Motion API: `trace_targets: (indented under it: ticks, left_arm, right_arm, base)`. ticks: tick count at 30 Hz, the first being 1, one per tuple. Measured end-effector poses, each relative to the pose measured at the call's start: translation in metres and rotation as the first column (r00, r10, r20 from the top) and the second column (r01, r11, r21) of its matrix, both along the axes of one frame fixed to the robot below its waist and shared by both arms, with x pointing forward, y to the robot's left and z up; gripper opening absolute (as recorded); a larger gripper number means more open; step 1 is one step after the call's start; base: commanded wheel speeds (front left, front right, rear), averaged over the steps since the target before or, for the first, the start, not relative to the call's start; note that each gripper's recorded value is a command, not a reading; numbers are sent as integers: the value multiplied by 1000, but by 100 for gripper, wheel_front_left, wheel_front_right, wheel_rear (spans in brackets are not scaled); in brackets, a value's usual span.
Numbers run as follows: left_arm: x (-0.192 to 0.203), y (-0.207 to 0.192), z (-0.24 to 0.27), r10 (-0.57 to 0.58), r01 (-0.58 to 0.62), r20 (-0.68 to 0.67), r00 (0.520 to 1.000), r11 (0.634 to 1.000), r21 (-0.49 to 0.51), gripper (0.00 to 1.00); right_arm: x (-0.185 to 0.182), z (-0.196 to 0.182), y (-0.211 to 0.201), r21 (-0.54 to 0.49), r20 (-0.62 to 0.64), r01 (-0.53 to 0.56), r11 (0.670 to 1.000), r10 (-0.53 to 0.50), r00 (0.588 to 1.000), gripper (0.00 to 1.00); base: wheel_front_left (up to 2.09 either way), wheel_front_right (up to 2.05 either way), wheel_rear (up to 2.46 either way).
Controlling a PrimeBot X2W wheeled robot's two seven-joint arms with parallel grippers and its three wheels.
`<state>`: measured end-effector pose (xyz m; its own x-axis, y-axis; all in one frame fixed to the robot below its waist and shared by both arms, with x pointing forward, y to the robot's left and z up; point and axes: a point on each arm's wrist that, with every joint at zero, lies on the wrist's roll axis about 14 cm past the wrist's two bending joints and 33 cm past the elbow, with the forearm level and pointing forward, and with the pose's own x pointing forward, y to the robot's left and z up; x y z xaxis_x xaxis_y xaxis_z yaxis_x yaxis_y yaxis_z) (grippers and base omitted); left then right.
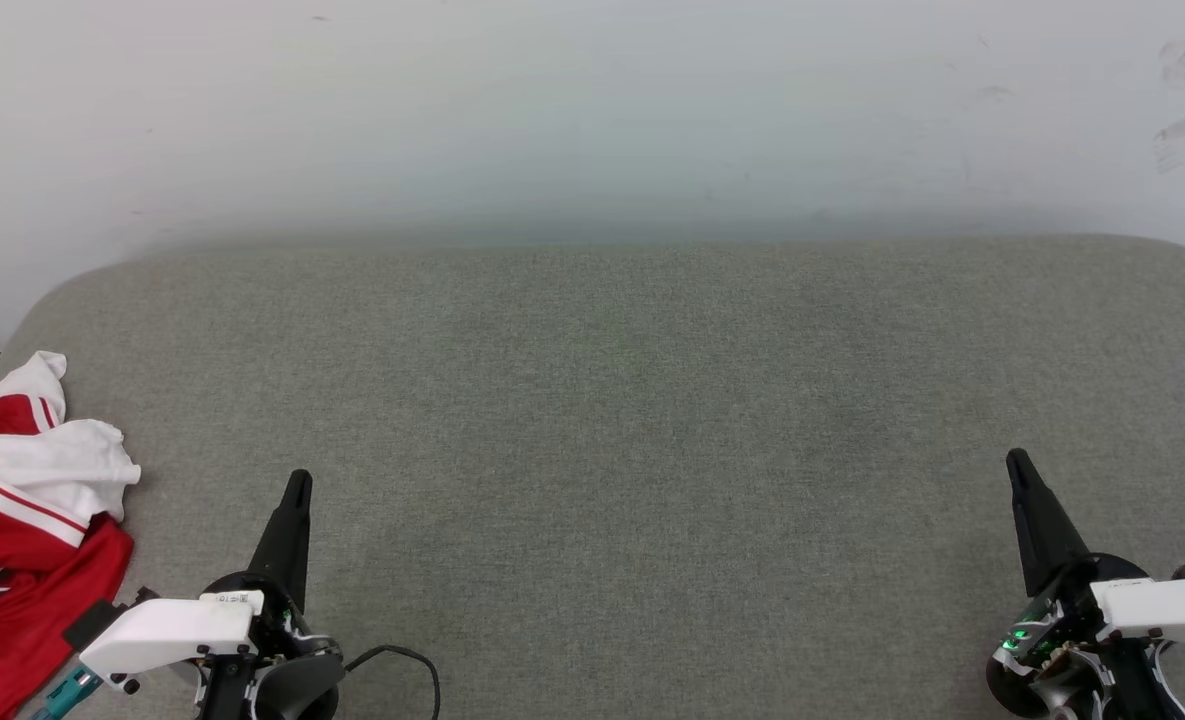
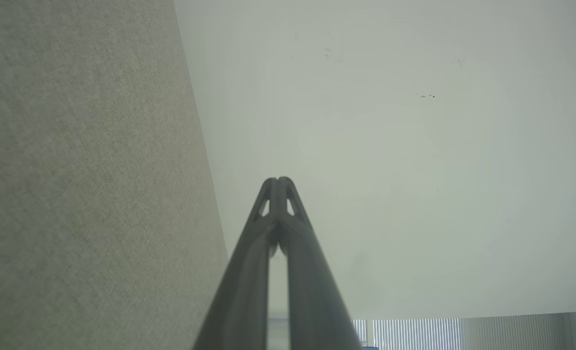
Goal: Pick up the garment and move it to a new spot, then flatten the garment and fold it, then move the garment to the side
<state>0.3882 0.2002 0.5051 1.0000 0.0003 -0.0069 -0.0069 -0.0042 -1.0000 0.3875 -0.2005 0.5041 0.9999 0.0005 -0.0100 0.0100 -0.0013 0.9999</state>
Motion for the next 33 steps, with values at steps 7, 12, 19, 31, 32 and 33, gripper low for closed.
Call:
trace_targets:
  ticks: [7,12,19,31,32,33]
  left_arm:
    - [0,0,0,0,0,0,1000,1000,0,0]
    - [0,0,0,0,0,0,1000,1000,0,0]
    - [0,0,0,0,0,0,1000,1000,0,0]
    - [-6,-15,-11,-21,21,-31,999,1000,6,100]
    - [-5,-17,-9,-25,25,-26,999,1000,7,100]
    - [-5,-19,-7,-28,28,-20,999,1000,10,100]
  right_arm:
    - [0,0,0,0,0,0,1000,0,1000,0]
    - [0,0,0,0,0,0,1000,0,1000,0]
    - [0,0,0,0,0,0,1000,0,1000,0]
    - [-9,-8,0,-5,-21,19,1000,-19,1000,100]
    - [-10,-8,0,-7,-20,21,1000,-21,1000,100]
    - [-11,-7,0,-10,-17,23,1000,-23,1000,100]
  base:
    - [0,0,0]
    - [0,0,0]
    - [0,0,0]
    - [0,0,0]
    - [0,0,0]
    - [0,0,0]
